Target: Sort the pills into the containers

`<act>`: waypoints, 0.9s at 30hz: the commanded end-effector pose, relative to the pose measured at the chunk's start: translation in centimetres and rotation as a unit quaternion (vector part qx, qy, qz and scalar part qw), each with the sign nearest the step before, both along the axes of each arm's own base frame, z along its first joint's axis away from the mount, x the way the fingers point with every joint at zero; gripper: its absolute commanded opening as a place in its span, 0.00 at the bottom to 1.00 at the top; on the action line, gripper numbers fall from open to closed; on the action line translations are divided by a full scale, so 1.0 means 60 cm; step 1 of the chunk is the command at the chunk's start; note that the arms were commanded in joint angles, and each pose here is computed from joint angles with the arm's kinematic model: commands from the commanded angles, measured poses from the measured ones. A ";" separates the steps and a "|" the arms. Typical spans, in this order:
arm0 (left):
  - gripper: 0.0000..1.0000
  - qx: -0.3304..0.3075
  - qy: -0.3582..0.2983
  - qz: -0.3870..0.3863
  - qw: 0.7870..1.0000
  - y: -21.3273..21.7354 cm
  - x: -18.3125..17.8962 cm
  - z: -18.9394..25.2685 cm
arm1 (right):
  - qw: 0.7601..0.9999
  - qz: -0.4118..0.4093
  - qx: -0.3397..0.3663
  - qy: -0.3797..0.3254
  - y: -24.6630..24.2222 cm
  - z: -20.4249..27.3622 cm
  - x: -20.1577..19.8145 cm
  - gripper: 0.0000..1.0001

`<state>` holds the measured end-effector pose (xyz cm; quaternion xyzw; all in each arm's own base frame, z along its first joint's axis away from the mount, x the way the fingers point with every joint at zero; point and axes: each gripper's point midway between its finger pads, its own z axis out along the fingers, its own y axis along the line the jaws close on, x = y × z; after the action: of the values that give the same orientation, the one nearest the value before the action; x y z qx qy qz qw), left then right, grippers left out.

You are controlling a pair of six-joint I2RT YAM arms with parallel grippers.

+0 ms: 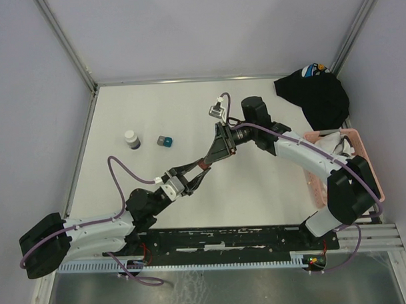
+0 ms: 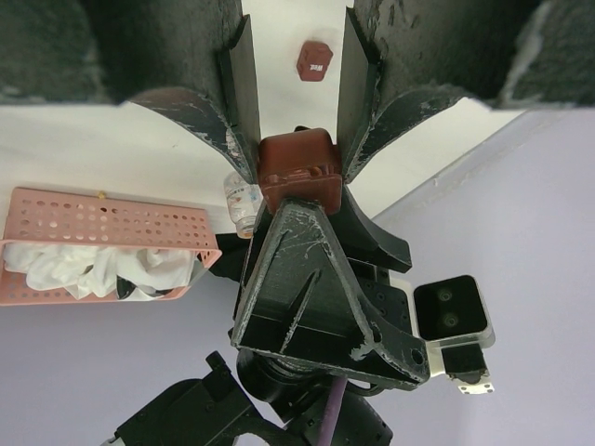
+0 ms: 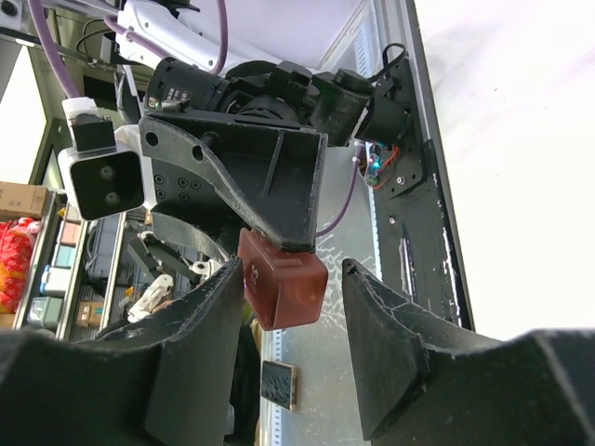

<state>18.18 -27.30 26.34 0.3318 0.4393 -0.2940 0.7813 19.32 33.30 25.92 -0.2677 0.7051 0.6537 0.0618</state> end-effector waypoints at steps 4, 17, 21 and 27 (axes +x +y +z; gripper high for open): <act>0.03 -0.025 -0.042 0.031 0.998 0.015 0.009 0.050 | 1.000 0.020 0.019 0.004 0.003 0.018 -0.011 0.54; 0.03 -0.010 -0.036 0.041 0.998 0.014 0.016 0.037 | 0.999 0.028 0.020 0.024 0.008 0.020 -0.016 0.45; 0.03 -0.008 -0.034 0.044 0.998 0.013 0.019 0.035 | 0.999 0.029 0.020 0.029 0.010 0.019 -0.016 0.40; 0.06 -0.001 -0.027 0.054 0.998 0.016 0.026 0.024 | 0.999 0.031 0.023 0.037 0.011 0.022 -0.017 0.20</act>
<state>18.77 -26.85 26.55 0.3315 0.4378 -0.2669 0.7919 19.36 33.67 26.29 -0.2342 0.7068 0.6670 0.0267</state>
